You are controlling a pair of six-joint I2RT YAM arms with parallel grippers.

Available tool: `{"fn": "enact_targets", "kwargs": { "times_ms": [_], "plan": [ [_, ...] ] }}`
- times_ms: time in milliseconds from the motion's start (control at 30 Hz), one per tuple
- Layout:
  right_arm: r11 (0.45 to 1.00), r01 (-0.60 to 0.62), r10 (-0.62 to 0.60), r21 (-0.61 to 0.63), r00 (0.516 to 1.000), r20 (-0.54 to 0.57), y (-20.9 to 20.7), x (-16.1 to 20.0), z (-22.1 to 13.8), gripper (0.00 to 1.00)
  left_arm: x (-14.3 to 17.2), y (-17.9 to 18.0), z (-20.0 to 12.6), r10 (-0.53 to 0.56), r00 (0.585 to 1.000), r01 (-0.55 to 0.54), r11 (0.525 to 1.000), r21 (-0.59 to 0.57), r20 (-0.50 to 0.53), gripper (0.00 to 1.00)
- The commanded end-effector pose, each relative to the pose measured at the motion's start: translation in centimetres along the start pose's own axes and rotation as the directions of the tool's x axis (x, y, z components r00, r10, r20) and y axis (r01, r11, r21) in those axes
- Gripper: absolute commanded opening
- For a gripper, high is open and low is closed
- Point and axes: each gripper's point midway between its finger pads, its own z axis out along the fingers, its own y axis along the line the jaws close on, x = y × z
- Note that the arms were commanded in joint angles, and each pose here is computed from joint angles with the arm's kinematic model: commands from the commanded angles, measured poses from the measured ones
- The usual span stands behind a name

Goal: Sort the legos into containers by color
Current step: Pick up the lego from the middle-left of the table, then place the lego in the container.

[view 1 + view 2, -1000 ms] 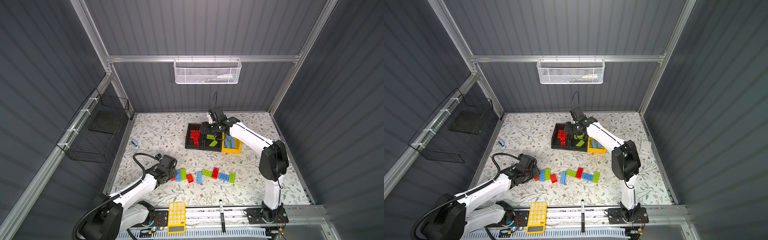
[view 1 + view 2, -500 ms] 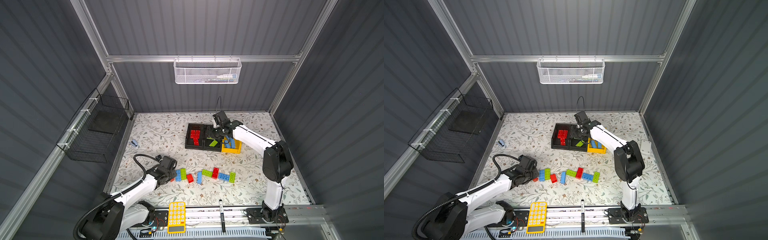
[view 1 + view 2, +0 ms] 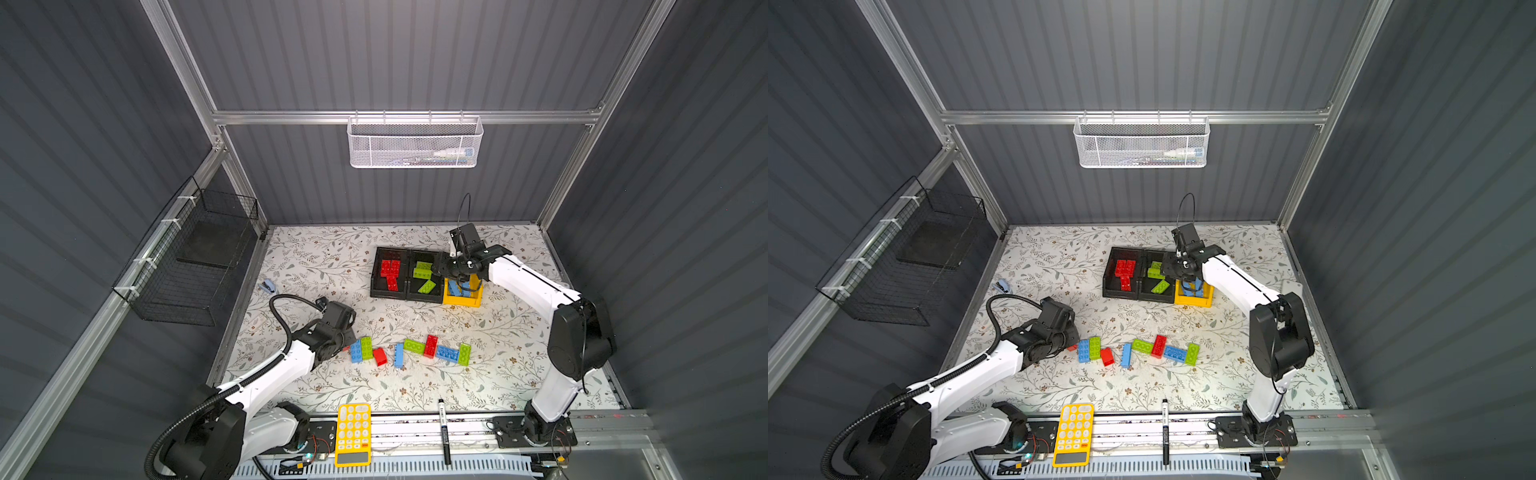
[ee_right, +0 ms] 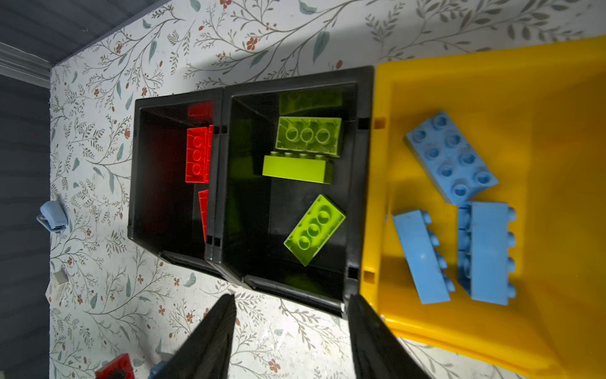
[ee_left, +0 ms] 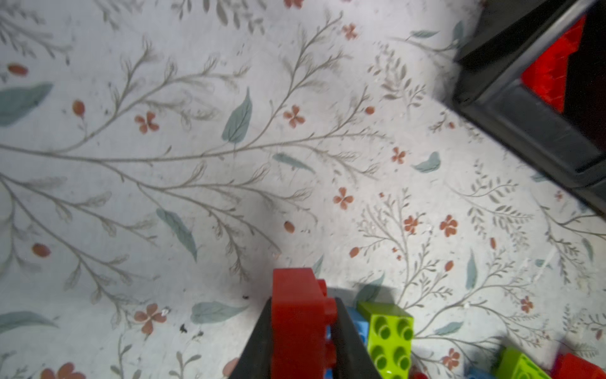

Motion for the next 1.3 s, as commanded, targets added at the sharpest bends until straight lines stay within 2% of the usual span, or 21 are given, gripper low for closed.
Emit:
{"fn": "enact_targets", "kwargs": {
  "times_ms": [0,267,467,667,700,800,933,1100,1267],
  "plan": [
    [0.999,-0.025,0.024,0.041,1.0,0.013,-2.0,0.5,-1.5,0.57,-2.9,-1.6,-1.2,0.092,0.994,-0.092,0.996,0.005,0.05,0.19],
    [0.991,-0.084,0.086,0.1,0.996,-0.013,-5.4,4.2,-2.5,0.57,-9.8,-8.3,-3.3,0.271,0.951,-0.284,0.956,0.071,0.15,0.21],
    [0.981,-0.121,0.128,0.15,0.991,-0.042,-7.9,7.6,-3.4,0.57,-12.8,-13.6,-1.2,0.381,0.908,-0.406,0.904,0.135,0.177,0.21],
    [0.968,-0.17,0.185,0.187,0.98,-0.068,-9.9,11.0,-4.5,0.57,-13.4,-18.1,3.7,0.446,0.884,-0.466,0.859,0.211,0.137,0.2],
    [0.964,-0.18,0.197,0.196,0.978,-0.071,-10.3,11.6,-4.8,0.58,-14.5,-19.4,3.7,0.448,0.879,-0.475,0.85,0.226,0.164,0.2],
    [0.957,-0.191,0.217,0.219,0.971,-0.101,-11.5,13.7,-5.0,0.58,-14.7,-20.8,5.8,0.482,0.863,-0.504,0.831,0.236,0.149,0.2],
    [0.948,-0.204,0.244,0.246,0.959,-0.144,-12.6,16.0,-5.0,0.59,-14.5,-21.9,8.4,0.508,0.853,-0.521,0.816,0.251,0.117,0.21],
    [0.941,-0.213,0.259,0.264,0.953,-0.157,-13.3,17.2,-5.0,0.6,-13.7,-21.9,10.8,0.506,0.859,-0.507,0.824,0.253,0.077,0.22],
    [0.942,-0.199,0.252,0.27,0.951,-0.179,-13.4,17.6,-4.7,0.62,-13.6,-21.9,11.0,0.484,0.872,-0.485,0.835,0.259,0.072,0.38]
  ]
}}
